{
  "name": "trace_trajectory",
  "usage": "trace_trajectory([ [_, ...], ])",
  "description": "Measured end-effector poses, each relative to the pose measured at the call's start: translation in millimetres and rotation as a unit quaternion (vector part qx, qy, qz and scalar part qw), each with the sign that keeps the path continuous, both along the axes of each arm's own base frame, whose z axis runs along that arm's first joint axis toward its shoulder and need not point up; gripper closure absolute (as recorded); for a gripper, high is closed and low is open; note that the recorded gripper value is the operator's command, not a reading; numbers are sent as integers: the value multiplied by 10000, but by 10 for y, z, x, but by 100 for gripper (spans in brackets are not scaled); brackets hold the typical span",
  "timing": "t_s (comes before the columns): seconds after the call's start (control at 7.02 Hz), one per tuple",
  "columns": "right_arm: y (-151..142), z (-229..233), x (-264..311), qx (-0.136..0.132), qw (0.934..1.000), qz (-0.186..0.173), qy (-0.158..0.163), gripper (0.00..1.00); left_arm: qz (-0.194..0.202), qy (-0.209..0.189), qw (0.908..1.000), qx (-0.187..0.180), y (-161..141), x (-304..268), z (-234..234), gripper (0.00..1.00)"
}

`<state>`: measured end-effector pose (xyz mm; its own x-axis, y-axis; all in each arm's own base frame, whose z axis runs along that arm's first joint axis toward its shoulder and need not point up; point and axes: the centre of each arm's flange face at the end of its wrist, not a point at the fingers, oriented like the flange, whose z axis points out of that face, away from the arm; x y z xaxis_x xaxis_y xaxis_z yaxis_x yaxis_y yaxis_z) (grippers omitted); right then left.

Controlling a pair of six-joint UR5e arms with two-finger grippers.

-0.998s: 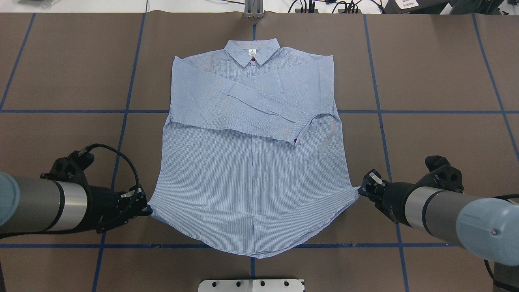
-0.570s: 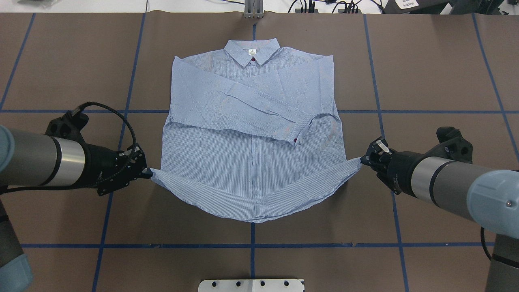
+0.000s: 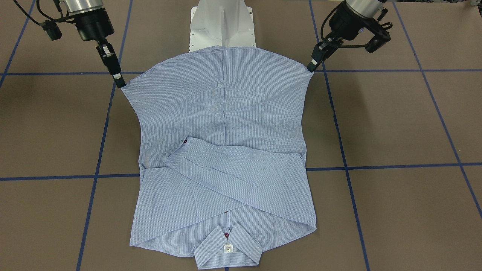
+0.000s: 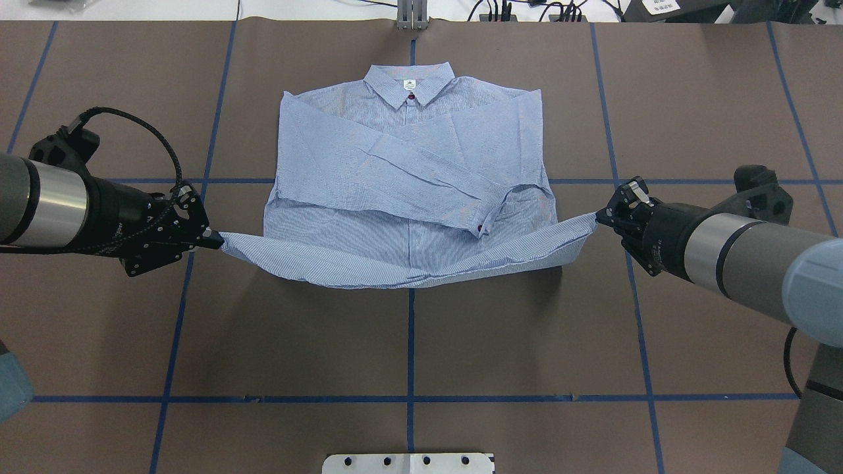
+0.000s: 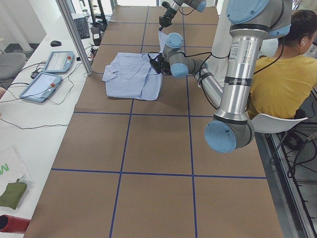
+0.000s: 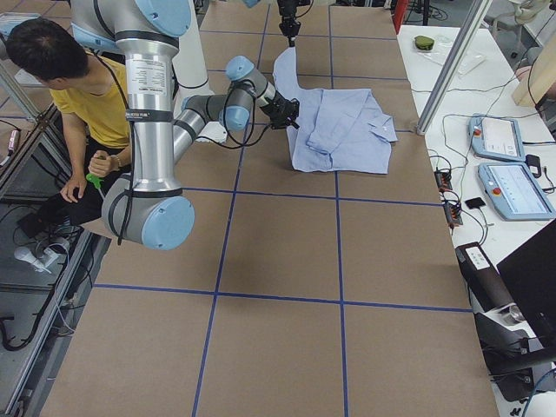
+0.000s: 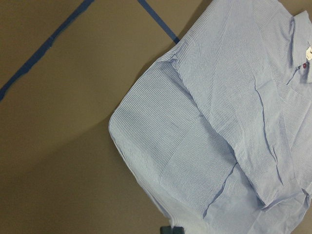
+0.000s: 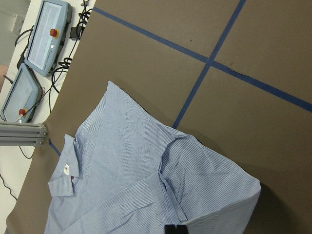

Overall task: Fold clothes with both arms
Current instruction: 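Lift the hem with both grippers and fold it toward the collar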

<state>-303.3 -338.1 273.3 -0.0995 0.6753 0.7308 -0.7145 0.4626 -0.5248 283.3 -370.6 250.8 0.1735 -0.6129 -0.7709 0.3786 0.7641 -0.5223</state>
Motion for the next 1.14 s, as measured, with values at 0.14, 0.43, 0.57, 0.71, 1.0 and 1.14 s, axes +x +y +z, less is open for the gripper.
trace_trajectory([
  [0.14, -52, -26, 45, 18, 9999, 96, -26, 100, -58, 14, 10000, -27, -32, -49, -6, 100],
  [0.43, -136, -60, 76, 94, 9994, 324, -21, 100, -133, 37, 9999, -52, -73, -84, -22, 100],
  [0.57, -185, -58, 28, 109, 9992, 375, -2, 100, -150, 18, 9999, -57, -100, -69, -3, 100],
  [0.71, -305, -51, -108, 117, 9991, 418, 33, 100, -174, -22, 9998, -61, -186, -10, 28, 100],
  [1.0, -608, -23, -291, 124, 9983, 547, 156, 100, -305, -161, 9994, -41, -632, 200, 80, 100],
  [1.14, -772, 23, -360, 138, 9978, 582, 289, 100, -341, -307, 9989, 74, -905, 275, 137, 100],
])
